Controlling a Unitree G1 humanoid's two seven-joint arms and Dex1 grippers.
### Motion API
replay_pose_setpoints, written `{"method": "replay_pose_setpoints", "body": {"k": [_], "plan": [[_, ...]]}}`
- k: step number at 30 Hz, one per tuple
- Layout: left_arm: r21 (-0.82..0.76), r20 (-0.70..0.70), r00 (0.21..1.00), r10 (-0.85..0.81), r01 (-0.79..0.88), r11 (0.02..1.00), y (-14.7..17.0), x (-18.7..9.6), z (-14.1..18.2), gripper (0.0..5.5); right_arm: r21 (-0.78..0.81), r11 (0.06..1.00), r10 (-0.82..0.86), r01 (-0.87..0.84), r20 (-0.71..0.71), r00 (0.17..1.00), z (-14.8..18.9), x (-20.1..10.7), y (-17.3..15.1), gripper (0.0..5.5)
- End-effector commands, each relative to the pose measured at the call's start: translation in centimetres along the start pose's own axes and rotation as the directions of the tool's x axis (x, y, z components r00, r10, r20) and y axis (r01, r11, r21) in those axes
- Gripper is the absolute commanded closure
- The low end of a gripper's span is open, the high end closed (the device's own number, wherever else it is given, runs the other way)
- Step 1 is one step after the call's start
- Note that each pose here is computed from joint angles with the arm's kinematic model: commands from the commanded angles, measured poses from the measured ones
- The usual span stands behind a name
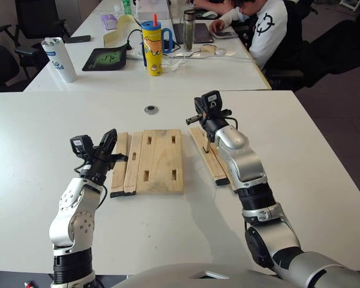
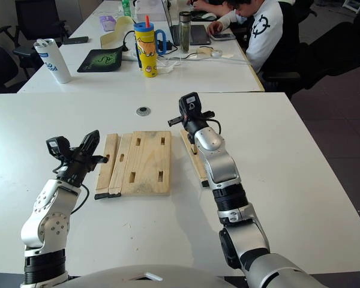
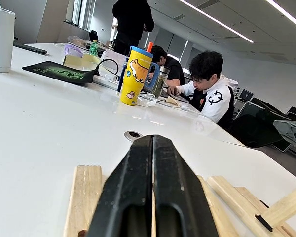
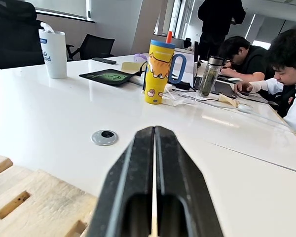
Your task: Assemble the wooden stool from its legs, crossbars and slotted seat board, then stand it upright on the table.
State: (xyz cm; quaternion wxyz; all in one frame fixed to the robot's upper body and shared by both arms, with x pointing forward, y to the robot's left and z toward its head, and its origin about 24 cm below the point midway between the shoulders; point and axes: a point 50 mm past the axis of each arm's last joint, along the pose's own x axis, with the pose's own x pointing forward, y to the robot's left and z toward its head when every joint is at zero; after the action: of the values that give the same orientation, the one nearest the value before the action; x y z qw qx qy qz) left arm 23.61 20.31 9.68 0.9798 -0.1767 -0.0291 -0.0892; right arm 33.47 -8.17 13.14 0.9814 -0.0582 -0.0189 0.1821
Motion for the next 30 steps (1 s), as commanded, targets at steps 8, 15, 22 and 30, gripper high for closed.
{"method": "replay_pose_setpoints", "body": {"k": [8,15,22,30], "plan": [[0.009,0.01,1.0,0.0,0.0,1.0,-0.1,0.1,0.0,5.5,0.071,0.924,-0.36,0.377,0.501,0.787,7.7,-2.3,-5.9,5.48],[0.007,0.019,1.0,0.02,-0.021,1.0,-0.3,-0.3,-0.6,5.5,0.029,0.987,-0.16,0.16,-0.006,0.987,-1.2,-4.9,-7.7,5.28],[0.003,0.05,0.997,0.057,-0.058,0.998,-0.7,-0.8,-0.9,5.5,0.141,0.978,0.192,-0.156,-0.3,0.934,-2.8,-9.9,-4.6,4.23],[-0.016,0.07,0.994,0.081,-0.08,0.997,-1.3,-1.1,-1.4,5.5,0.296,0.946,0.28,-0.136,-0.528,0.802,-4.9,-11.6,-3.5,2.96]]}}
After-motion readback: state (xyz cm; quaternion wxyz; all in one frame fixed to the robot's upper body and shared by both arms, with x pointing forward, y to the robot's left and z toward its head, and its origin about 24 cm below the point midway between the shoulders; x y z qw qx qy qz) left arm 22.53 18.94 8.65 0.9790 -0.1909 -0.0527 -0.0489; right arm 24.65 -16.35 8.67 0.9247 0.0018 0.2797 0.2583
